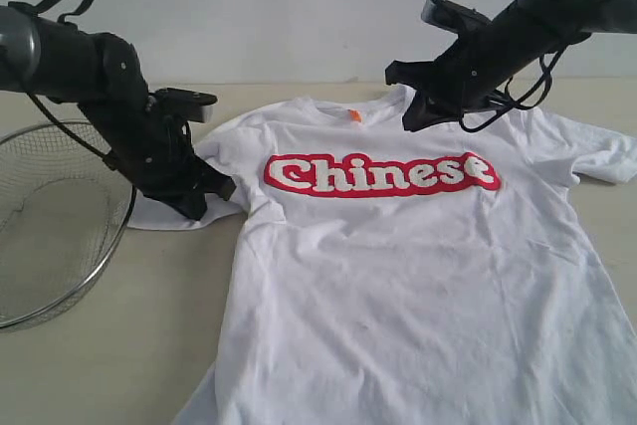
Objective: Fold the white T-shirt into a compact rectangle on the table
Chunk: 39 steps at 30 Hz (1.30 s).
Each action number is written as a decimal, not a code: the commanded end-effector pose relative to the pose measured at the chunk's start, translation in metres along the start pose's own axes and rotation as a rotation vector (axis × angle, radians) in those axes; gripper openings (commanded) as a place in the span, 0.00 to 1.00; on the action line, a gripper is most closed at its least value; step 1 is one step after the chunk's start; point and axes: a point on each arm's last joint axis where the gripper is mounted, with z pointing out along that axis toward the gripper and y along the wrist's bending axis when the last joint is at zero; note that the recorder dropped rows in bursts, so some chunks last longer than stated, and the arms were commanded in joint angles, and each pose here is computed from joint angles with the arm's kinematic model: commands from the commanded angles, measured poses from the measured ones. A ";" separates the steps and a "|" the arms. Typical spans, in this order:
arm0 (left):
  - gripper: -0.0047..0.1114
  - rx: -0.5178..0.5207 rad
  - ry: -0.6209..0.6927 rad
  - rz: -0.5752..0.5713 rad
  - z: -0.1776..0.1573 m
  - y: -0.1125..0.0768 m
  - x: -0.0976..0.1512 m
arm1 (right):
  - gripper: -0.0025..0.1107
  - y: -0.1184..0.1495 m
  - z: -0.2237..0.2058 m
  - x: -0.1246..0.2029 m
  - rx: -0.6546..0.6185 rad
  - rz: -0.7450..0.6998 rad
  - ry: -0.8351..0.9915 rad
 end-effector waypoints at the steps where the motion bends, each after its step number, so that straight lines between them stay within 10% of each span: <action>1: 0.08 -0.051 0.024 0.011 0.004 0.005 0.003 | 0.02 0.003 -0.005 -0.001 -0.005 -0.009 -0.006; 27: 0.08 -0.248 0.007 -0.067 -0.020 0.052 -0.010 | 0.02 0.003 -0.005 0.000 -0.008 -0.020 0.002; 39: 0.08 0.018 -0.071 -0.053 -0.046 0.027 -0.033 | 0.02 0.003 -0.005 0.000 -0.010 -0.020 0.007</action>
